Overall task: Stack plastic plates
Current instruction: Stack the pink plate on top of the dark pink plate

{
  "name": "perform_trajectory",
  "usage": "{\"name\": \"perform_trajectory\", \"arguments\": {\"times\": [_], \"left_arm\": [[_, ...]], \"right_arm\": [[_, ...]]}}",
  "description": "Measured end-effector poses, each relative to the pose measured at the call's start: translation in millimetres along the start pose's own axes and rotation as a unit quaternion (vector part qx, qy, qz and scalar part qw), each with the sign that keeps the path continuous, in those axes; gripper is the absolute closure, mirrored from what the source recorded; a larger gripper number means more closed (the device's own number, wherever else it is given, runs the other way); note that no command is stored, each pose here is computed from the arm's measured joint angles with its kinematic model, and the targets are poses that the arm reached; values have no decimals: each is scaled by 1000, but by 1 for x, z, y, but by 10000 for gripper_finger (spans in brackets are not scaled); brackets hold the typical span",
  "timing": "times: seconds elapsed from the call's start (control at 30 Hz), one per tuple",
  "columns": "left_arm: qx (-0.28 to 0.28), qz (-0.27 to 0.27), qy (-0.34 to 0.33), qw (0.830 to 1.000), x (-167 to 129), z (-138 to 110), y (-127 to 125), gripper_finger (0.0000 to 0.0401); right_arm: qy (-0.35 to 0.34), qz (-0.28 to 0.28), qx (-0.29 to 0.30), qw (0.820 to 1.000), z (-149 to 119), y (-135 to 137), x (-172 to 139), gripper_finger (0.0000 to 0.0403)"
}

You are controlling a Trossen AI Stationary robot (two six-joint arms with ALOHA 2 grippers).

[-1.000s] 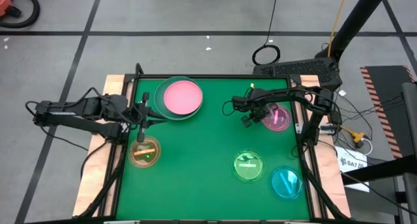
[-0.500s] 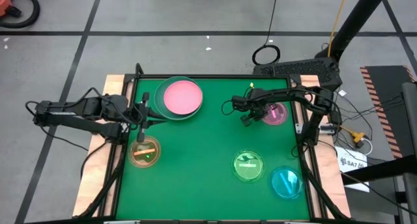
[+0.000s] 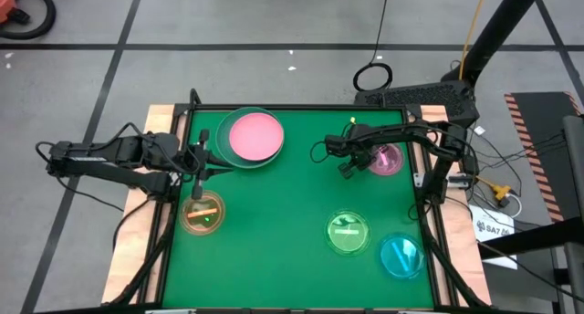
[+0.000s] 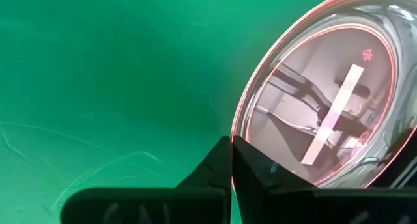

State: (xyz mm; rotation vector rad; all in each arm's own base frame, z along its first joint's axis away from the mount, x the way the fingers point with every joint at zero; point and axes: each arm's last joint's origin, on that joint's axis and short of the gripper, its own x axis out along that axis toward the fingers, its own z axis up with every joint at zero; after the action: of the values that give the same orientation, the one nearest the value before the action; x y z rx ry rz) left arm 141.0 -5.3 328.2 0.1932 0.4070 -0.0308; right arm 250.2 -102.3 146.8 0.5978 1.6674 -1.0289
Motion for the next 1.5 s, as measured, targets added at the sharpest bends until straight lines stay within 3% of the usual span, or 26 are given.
{"name": "perform_trajectory", "arguments": {"times": [0.3, 0.63, 1.07, 1.5], "left_arm": [[0, 0, 0, 1000, 0, 0, 0, 354], [0, -1, 2, 1000, 0, 0, 0, 354], [0, -1, 2, 1000, 0, 0, 0, 354], [3, -1, -1, 1000, 0, 0, 0, 354]], "right_arm": [[-45, -24, -20, 999, 11, 1, -30, 403], [-125, 2, -66, 990, 28, 4, -83, 403], [-211, -15, -154, 965, 29, 14, -123, 403], [-275, 10, -177, 945, 34, 19, -155, 403]]}}
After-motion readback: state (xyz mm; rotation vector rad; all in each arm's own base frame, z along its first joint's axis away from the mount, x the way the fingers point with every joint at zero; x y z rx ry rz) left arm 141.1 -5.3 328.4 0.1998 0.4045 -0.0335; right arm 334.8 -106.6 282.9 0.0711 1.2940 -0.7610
